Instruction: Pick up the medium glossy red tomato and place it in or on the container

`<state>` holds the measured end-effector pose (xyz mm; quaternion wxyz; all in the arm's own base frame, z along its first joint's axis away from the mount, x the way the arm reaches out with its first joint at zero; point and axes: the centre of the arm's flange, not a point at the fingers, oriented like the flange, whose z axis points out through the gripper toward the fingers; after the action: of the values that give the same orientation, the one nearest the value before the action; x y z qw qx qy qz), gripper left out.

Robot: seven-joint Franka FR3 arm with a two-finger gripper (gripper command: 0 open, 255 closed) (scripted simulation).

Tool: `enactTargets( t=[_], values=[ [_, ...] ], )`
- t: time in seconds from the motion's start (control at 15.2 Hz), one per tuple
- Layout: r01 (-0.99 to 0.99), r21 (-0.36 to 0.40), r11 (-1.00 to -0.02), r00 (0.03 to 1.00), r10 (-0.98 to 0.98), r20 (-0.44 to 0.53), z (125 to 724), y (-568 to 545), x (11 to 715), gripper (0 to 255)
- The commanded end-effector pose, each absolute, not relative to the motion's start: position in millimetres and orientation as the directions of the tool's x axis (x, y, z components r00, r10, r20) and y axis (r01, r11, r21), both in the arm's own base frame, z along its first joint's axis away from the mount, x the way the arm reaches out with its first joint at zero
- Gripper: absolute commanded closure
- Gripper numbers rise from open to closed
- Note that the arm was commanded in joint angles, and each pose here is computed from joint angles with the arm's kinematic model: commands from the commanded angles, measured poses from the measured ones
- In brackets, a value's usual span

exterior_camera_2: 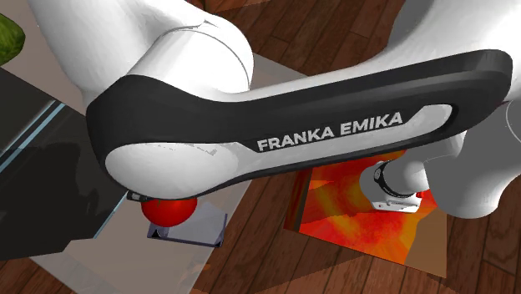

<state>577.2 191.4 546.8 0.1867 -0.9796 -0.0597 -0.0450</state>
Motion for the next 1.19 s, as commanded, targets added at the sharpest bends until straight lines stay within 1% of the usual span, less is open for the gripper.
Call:
enactTargets(
  t=[0.0,1.12],
  values=[
    [0.134,-0.361,-0.923,0.989,0.100,0.111,536.6,192.7,577.3,255],
    [0.134,-0.361,-0.923,0.989,0.100,0.111,446.8,192.7,577.3,255]
  ],
)
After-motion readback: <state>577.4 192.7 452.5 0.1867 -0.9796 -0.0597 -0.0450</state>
